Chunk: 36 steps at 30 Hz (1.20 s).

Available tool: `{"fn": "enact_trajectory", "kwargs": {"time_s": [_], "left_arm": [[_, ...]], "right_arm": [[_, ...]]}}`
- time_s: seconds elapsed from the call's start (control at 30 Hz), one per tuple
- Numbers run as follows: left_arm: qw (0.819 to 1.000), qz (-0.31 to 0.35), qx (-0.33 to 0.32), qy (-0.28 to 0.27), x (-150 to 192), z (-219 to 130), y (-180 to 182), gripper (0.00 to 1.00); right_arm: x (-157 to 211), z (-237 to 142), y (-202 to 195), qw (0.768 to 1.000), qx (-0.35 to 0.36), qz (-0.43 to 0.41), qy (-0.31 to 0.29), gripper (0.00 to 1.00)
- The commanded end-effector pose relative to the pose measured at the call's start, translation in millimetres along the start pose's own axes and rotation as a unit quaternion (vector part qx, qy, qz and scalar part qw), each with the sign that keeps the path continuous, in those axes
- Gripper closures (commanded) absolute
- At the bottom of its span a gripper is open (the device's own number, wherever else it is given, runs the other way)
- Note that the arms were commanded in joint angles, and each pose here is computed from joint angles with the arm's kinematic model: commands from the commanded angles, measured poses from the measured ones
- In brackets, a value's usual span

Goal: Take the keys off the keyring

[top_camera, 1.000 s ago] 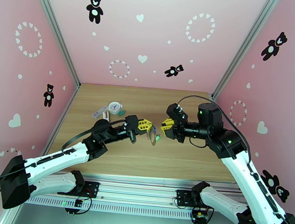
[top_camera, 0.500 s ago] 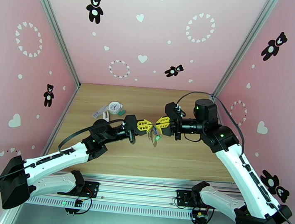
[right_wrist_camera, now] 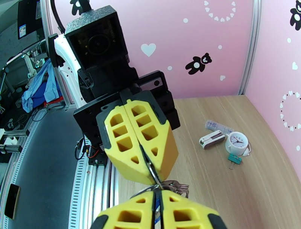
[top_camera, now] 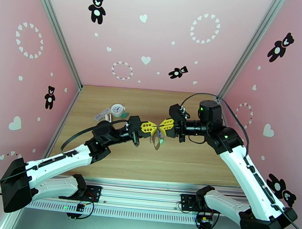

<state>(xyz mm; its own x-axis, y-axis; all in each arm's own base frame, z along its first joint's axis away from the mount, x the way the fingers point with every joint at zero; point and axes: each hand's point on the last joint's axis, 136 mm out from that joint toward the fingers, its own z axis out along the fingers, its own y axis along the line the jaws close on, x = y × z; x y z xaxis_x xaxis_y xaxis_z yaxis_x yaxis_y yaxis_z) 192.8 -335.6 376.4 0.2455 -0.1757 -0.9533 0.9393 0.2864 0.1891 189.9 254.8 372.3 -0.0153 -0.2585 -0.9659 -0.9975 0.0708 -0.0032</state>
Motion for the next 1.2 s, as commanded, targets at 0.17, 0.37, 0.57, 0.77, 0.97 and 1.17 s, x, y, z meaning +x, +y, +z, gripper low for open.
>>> {"fn": "enact_trajectory", "kwargs": {"time_s": [0.17,0.37,0.57,0.77,0.97,1.17], "left_arm": [[0.999,0.003,0.022,-0.037,-27.1,7.1,-4.0,1.0],[0.999,0.002,0.021,-0.033,-23.9,7.1,-3.6,1.0],[0.999,0.001,0.021,-0.034,-24.8,6.0,-4.3,1.0],[0.999,0.002,0.023,-0.037,-27.0,5.6,-5.0,1.0],[0.999,0.003,0.024,-0.038,-29.4,6.4,-5.1,1.0],[0.999,0.006,0.023,-0.034,-26.1,7.3,-4.4,1.0]], "right_arm": [[-5.0,0.6,-9.3,1.0,0.019,-0.008,0.001,0.8],[-13.1,-4.0,-4.3,1.0,0.016,-0.017,-0.01,0.8],[-24.3,-11.9,5.4,0.999,0.006,-0.028,-0.017,0.8],[-27.1,-9.9,6.0,1.0,-0.01,-0.024,-0.017,0.84],[-24.0,-5.8,3.8,1.0,-0.022,-0.018,-0.013,0.84],[-20.7,-4.2,2.6,1.0,-0.025,-0.015,-0.006,0.87]]}}
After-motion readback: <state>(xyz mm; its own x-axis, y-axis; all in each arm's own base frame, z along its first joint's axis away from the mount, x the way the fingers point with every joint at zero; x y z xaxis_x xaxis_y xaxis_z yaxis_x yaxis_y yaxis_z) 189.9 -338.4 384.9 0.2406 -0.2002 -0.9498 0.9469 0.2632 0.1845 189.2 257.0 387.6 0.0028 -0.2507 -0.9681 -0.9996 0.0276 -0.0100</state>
